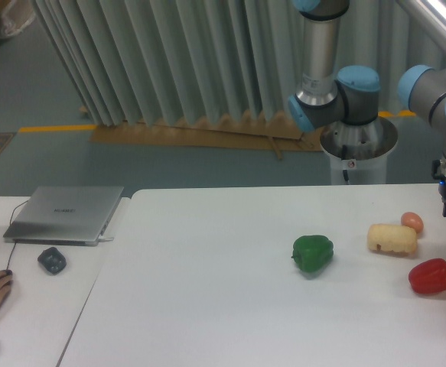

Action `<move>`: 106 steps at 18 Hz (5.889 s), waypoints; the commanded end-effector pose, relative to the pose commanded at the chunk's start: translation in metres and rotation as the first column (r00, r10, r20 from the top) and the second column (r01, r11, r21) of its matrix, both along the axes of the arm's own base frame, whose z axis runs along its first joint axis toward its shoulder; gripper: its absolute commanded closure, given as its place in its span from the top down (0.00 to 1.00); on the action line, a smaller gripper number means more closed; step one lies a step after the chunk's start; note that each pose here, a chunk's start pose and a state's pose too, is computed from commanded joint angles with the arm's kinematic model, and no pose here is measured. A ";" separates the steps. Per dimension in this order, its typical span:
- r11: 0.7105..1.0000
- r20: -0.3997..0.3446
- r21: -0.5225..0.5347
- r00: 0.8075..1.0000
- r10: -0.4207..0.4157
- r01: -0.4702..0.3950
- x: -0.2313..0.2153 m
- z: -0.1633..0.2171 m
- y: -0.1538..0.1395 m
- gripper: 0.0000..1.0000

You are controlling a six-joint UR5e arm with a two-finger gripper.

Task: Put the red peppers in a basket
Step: 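Move the gripper over the red bell pepper and yellow toy, then lower the open gripper toward the red bell pepper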

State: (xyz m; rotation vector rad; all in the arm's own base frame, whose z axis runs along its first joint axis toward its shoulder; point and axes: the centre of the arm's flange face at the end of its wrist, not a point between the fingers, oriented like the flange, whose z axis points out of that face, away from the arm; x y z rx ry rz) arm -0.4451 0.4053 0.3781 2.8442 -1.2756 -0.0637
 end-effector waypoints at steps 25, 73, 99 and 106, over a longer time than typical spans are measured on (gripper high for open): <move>0.981 -0.088 -0.195 0.996 -0.020 0.002 0.118 -0.008 0.052 1.00; 0.961 -0.207 -0.151 0.959 0.196 -0.229 0.060 -0.020 0.046 1.00; 0.926 -0.245 -0.049 0.903 0.352 -0.374 0.047 -0.020 0.048 1.00; 0.935 -0.267 -0.077 0.910 0.316 -0.347 0.042 -0.044 0.068 1.00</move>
